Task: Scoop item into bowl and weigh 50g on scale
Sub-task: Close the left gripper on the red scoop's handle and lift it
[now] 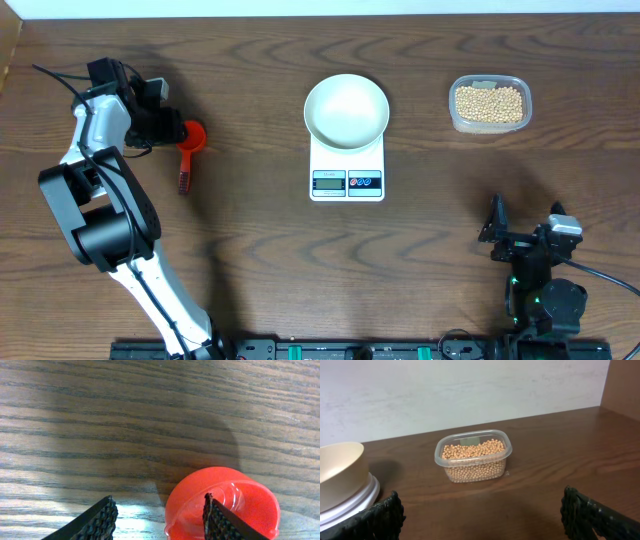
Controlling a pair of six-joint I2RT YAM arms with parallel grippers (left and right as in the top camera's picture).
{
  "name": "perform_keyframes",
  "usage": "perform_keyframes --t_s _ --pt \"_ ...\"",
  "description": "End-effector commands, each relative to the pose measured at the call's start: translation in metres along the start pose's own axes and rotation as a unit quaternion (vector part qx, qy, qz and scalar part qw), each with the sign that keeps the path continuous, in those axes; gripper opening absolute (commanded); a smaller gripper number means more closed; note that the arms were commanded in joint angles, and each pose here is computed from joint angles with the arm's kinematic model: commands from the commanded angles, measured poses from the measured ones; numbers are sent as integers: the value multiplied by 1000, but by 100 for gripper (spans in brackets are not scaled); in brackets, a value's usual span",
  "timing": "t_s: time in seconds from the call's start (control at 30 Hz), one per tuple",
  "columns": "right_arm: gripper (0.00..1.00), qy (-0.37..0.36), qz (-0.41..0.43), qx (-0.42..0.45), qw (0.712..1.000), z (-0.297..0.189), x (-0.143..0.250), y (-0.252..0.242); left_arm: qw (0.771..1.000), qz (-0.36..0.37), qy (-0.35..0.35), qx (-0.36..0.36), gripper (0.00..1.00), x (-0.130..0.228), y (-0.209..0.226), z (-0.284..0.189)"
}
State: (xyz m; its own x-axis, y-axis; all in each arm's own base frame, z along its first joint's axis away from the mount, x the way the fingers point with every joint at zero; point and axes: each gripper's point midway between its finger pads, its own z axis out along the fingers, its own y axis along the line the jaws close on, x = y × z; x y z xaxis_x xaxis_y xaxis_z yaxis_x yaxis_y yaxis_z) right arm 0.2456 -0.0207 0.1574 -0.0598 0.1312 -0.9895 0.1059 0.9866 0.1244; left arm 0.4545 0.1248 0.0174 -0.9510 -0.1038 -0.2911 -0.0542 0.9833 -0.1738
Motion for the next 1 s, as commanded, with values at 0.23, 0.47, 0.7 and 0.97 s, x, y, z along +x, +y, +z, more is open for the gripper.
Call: perform_keyframes --t_s 0.23,0.47,0.7,0.97 --pt "99 0 2 -3 1000 0 0 1 1000 6 7 -2 40 3 -2 5" --pt "99 0 2 -3 1000 0 0 1 1000 5 15 0 39 7 -2 11" --pt "99 0 2 -3 1000 0 0 1 1000 4 24 3 34 11 -3 18" --pt "99 0 2 -3 1000 0 0 1 1000 4 26 3 24 12 -2 20"
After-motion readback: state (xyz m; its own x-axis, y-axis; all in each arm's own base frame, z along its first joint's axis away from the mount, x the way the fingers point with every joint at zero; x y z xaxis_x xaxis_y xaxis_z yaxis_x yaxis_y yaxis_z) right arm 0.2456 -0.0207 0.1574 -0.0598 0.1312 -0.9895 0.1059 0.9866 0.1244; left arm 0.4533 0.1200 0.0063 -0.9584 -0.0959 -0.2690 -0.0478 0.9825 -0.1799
